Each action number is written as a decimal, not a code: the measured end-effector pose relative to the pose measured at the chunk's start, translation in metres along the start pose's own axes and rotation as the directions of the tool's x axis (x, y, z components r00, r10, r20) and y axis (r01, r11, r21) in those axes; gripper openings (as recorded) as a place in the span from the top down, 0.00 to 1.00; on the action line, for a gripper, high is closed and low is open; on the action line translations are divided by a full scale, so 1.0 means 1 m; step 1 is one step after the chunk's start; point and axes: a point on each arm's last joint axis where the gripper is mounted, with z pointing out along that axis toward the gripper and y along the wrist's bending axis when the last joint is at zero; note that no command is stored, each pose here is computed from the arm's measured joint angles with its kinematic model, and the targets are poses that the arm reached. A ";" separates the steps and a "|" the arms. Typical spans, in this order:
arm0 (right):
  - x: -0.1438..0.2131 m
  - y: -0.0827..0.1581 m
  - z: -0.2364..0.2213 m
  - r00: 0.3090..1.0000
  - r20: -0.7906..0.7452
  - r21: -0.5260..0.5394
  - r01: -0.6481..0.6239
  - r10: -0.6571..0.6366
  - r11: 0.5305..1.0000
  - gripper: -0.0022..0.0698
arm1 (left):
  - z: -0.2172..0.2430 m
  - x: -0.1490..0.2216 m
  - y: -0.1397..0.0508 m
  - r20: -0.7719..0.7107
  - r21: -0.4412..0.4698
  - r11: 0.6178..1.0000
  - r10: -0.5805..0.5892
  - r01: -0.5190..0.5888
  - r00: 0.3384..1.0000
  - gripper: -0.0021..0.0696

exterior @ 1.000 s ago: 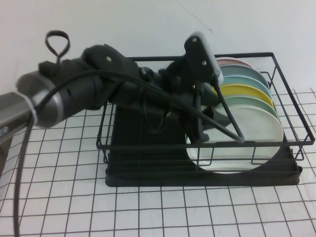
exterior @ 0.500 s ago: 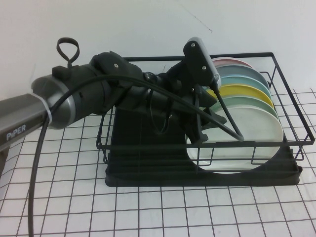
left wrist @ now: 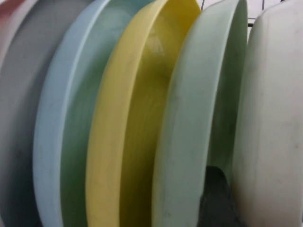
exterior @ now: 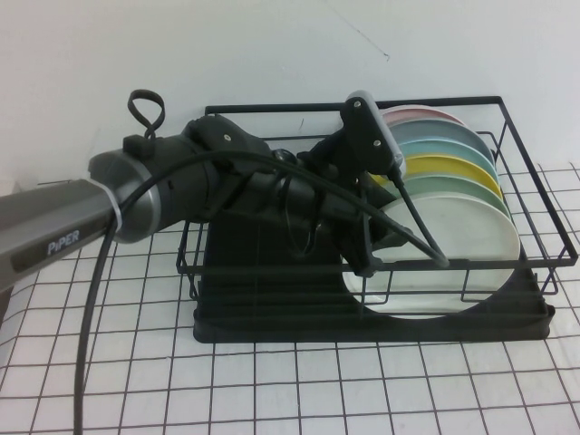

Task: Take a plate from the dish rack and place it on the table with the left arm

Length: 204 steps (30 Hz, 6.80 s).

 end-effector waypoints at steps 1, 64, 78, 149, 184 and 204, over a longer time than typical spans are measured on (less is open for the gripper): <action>0.000 0.000 0.000 1.000 0.000 0.000 0.000 0.000 1.000 0.97 | 0.001 0.001 0.000 -0.001 -0.001 1.000 -0.005 0.005 1.000 0.48; 0.000 0.000 0.000 1.000 0.000 0.000 0.000 0.000 1.000 0.97 | 0.001 0.020 -0.104 -0.489 -0.076 0.831 -0.513 0.552 0.706 0.87; 0.000 0.000 0.000 1.000 0.000 0.000 0.000 0.000 1.000 0.97 | 0.019 0.040 -0.094 -0.499 -0.193 0.818 -0.557 0.542 0.664 0.80; 0.000 0.000 0.000 1.000 0.000 0.000 0.000 0.000 1.000 0.97 | -0.220 0.145 -0.197 0.381 -0.374 0.889 -0.111 0.262 0.918 0.97; 0.000 0.000 0.000 1.000 0.000 0.000 0.000 0.000 1.000 0.97 | -0.245 0.229 -0.206 0.391 -0.736 0.433 -0.357 0.521 0.849 0.98; 0.000 0.000 0.000 1.000 0.000 0.000 0.000 0.000 1.000 0.97 | -0.247 0.230 -0.205 0.399 -0.752 0.394 -0.367 0.529 0.840 0.98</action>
